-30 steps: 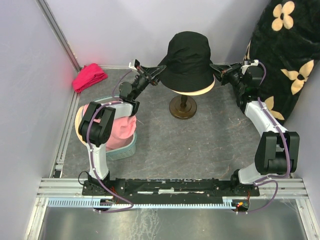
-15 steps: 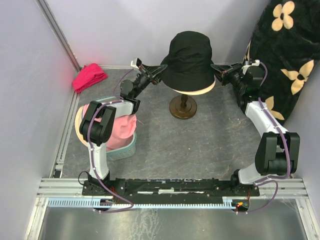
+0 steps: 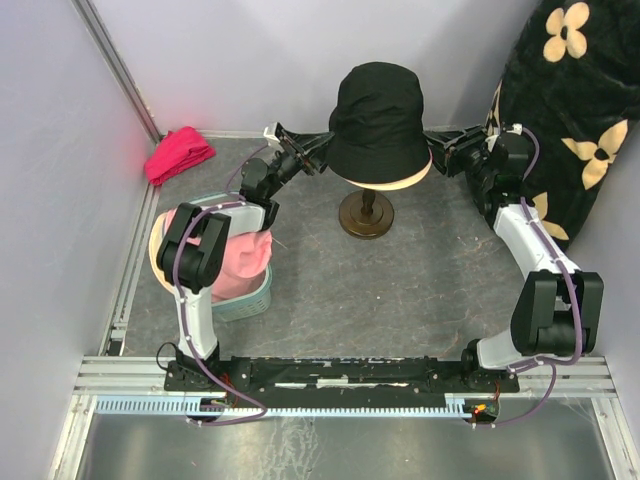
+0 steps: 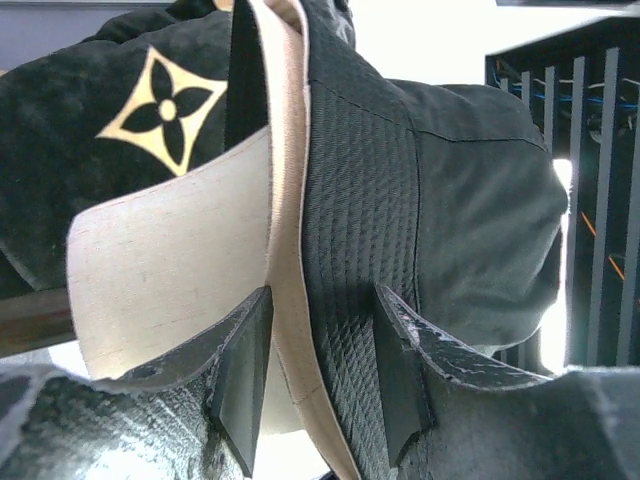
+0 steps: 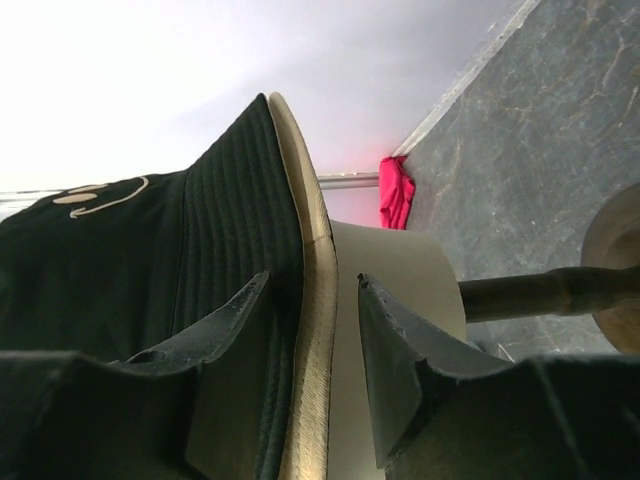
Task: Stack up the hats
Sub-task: Stack the hat on the hat.
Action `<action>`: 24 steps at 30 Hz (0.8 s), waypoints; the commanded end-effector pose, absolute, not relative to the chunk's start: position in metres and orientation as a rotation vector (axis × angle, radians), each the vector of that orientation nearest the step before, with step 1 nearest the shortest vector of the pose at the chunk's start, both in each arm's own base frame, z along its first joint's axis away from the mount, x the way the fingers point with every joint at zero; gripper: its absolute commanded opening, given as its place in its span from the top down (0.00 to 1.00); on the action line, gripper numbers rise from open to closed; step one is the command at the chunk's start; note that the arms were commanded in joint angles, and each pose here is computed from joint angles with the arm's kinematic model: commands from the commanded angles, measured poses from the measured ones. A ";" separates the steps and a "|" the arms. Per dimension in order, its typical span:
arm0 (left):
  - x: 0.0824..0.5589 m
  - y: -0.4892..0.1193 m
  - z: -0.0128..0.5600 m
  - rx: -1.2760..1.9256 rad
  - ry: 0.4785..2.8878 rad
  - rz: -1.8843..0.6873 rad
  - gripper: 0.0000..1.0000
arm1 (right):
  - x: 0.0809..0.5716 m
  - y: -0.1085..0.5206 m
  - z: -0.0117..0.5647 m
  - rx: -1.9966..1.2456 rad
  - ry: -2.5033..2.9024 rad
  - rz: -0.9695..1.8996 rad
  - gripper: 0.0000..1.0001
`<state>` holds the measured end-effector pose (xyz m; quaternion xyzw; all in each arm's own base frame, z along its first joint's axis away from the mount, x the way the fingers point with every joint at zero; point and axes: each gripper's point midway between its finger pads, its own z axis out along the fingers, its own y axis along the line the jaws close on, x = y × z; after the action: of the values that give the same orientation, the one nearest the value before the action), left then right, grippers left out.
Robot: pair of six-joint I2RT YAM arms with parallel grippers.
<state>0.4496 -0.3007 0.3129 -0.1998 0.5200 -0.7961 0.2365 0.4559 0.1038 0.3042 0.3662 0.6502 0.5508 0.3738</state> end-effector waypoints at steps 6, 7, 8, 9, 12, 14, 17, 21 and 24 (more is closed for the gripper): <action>0.451 -0.281 0.306 -0.608 1.514 -1.965 0.30 | 0.437 0.096 0.330 0.852 1.678 1.306 0.51; 0.451 -0.278 0.306 -0.612 1.515 -1.945 0.30 | 0.435 0.094 0.329 0.861 1.687 1.288 0.51; 0.452 -0.276 0.307 -0.610 1.518 -1.923 0.30 | 0.434 0.093 0.329 0.862 1.691 1.273 0.50; 0.452 -0.274 0.308 -0.611 1.521 -1.909 0.30 | 0.432 0.092 0.329 0.857 1.696 1.254 0.50; 0.453 -0.272 0.315 -0.607 1.510 -1.897 0.30 | 0.426 0.088 0.333 0.850 1.700 1.205 0.50; 0.453 -0.270 0.321 -0.605 1.494 -1.896 0.30 | 0.422 0.084 0.338 0.839 1.699 1.166 0.50; 0.452 -0.269 0.330 -0.597 1.480 -1.888 0.30 | 0.414 0.077 0.345 0.830 1.702 1.095 0.50; 0.451 -0.268 0.342 -0.580 1.476 -1.873 0.30 | 0.403 0.068 0.356 0.819 1.695 1.009 0.50; 0.451 -0.267 0.346 -0.578 1.488 -1.842 0.30 | 0.396 0.063 0.362 0.816 1.687 0.963 0.50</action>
<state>0.4554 -0.2733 0.3009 -0.2619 0.5868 -0.7098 0.2884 0.4083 0.0774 0.3322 0.3505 0.7015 0.4328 0.4446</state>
